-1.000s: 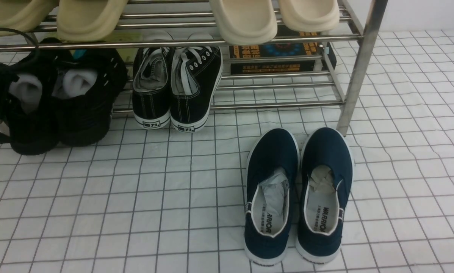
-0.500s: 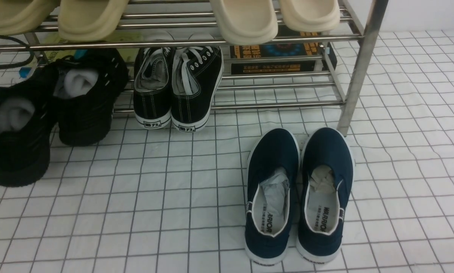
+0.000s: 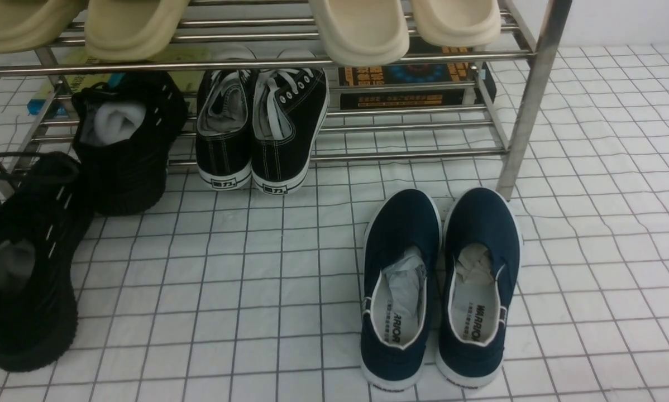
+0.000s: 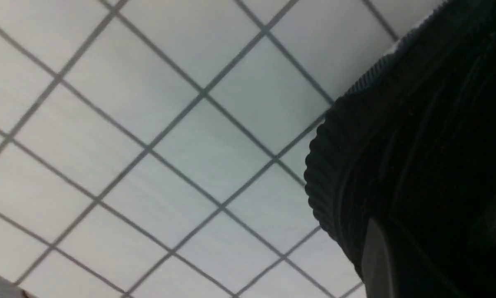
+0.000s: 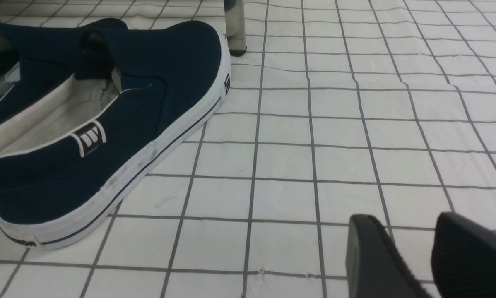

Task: Take the shoes off the shelf with your hand from the white checkered tablecloth.
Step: 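Set the held shoe down on the floor in front of the rack with the left gripper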

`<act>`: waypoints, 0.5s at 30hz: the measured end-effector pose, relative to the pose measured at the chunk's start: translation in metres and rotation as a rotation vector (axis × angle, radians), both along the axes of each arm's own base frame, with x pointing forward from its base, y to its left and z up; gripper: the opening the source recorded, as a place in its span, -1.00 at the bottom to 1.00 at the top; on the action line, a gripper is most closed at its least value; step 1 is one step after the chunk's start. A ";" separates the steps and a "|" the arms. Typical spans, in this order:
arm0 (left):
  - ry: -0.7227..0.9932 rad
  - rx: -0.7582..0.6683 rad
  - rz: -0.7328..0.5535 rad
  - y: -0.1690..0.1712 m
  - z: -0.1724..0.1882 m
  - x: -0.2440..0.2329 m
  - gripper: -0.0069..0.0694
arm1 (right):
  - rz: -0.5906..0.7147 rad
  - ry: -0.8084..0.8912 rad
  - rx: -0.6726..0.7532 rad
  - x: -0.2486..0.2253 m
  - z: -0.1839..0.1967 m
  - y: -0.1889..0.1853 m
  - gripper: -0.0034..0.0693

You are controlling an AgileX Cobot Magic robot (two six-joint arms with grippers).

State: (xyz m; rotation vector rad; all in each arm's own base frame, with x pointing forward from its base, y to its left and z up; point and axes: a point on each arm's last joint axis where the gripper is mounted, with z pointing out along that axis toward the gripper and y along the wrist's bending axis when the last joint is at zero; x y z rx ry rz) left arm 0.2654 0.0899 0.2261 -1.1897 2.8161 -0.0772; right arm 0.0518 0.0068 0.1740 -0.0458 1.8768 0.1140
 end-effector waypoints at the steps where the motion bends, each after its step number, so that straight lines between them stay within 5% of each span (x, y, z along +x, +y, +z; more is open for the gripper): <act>1: 0.005 0.002 -0.002 0.000 0.000 -0.001 -0.75 | 0.000 0.000 0.000 0.000 0.000 0.000 -0.25; 6: 0.030 0.058 -0.032 0.005 -0.002 -0.003 -0.53 | 0.000 0.000 0.000 0.000 0.000 0.000 -0.25; 15: -0.027 0.118 -0.041 0.011 0.039 0.005 0.30 | 0.000 0.000 0.000 0.000 0.000 0.000 -0.25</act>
